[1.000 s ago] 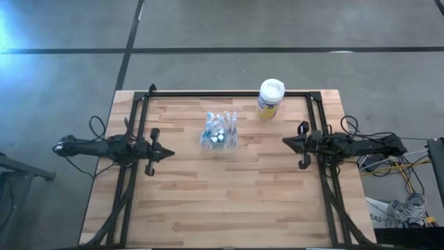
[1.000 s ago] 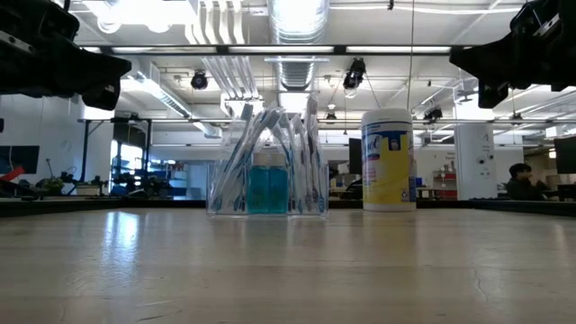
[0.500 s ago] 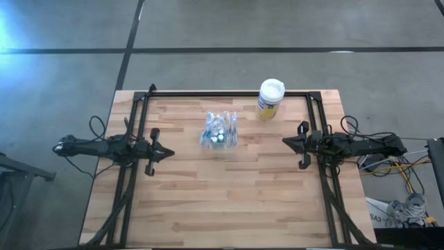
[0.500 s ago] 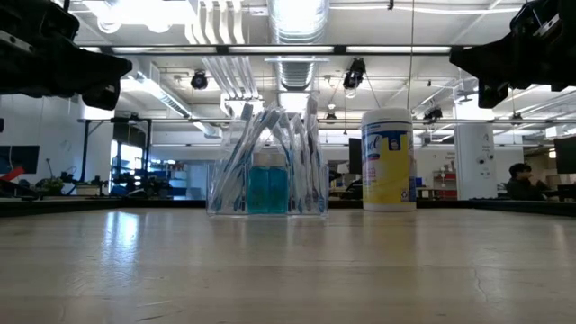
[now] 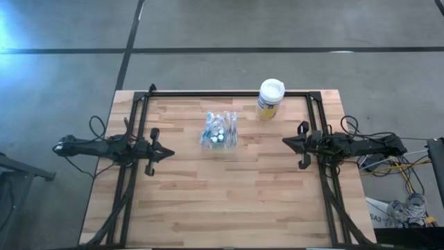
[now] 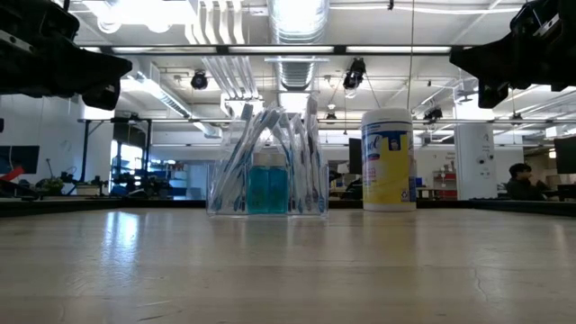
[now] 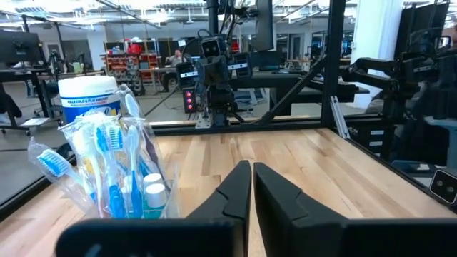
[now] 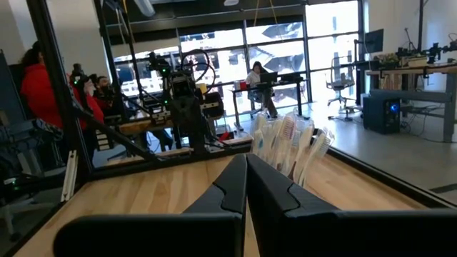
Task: Pick & Place toothbrushing station
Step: Return to Home Position
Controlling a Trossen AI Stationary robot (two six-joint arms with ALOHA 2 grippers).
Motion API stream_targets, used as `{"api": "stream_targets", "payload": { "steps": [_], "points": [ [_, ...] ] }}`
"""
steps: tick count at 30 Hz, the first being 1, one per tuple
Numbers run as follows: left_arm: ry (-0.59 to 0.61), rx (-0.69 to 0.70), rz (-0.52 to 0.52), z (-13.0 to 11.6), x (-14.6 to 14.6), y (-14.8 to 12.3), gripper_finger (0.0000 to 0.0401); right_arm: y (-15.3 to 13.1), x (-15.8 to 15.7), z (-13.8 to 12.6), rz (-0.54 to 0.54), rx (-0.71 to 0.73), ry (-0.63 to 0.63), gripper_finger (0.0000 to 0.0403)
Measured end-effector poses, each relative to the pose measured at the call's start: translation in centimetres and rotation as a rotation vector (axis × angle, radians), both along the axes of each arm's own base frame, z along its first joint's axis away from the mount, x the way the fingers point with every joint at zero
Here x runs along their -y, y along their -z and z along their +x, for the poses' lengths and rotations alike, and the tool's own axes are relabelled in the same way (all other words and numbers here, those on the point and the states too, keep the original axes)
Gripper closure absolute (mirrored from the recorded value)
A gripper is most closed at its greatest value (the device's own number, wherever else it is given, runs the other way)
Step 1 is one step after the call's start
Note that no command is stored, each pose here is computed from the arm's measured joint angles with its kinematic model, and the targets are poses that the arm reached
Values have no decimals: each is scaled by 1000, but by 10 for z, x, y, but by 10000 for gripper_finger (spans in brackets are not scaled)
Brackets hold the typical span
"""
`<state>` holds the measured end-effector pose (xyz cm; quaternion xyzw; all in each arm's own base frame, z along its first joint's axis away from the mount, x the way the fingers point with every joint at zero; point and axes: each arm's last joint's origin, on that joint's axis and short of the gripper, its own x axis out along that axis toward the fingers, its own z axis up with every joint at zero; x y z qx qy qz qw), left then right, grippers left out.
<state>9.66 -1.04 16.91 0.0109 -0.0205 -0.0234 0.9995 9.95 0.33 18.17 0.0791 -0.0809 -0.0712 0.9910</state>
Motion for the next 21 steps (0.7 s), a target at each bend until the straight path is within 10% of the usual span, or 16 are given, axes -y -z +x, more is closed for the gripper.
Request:
{"api": "stream_targets", "payload": {
  "steps": [21],
  "points": [
    [1, 1, 0, 0, 0, 0, 382, 0, 0, 0, 0, 0, 0, 394]
  ]
}}
